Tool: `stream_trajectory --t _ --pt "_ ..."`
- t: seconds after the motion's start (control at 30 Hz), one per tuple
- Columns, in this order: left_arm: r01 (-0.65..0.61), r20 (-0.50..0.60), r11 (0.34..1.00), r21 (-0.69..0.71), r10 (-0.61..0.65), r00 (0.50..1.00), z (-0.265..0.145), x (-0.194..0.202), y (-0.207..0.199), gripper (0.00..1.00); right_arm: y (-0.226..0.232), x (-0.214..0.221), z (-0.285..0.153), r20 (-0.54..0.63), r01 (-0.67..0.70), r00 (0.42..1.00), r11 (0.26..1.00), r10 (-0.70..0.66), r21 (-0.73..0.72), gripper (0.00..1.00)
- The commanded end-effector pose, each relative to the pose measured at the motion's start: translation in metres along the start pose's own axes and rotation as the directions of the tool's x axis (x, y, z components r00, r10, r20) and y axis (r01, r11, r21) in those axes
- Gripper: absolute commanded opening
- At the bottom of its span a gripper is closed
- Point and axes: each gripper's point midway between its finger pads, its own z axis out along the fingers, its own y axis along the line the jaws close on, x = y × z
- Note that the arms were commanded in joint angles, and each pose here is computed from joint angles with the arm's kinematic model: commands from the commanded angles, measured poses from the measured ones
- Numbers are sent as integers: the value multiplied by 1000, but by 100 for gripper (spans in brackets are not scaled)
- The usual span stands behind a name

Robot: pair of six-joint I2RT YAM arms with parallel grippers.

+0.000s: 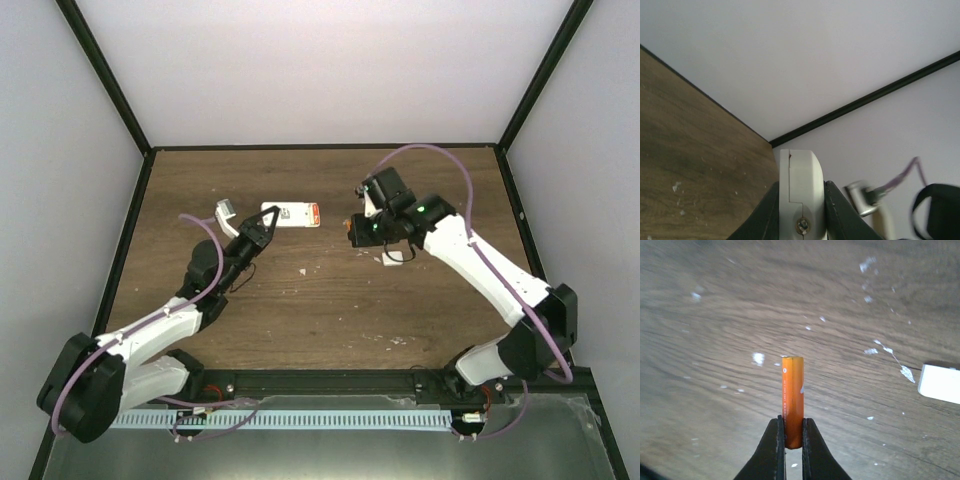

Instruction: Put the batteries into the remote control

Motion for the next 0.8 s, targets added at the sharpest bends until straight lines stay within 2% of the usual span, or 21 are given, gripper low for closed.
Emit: stream_trajectory --t 0.0,0.1,0.33,0.77 --pt "55 -17 996 70 -54 998 2 8 -9 0 16 11 -29 -76 -59 996 997 55 -50 1" --pt "62 -11 996 69 -61 998 3 13 -10 0 29 0 -41 -53 -63 997 993 58 -102 1" --pt "88 -11 995 56 -87 996 9 28 -12 0 46 -4 -40 -88 -59 995 989 47 -138 1" --pt "129 15 992 10 -129 992 15 38 -8 0 47 -3 -25 -142 -51 989 991 33 -122 1"
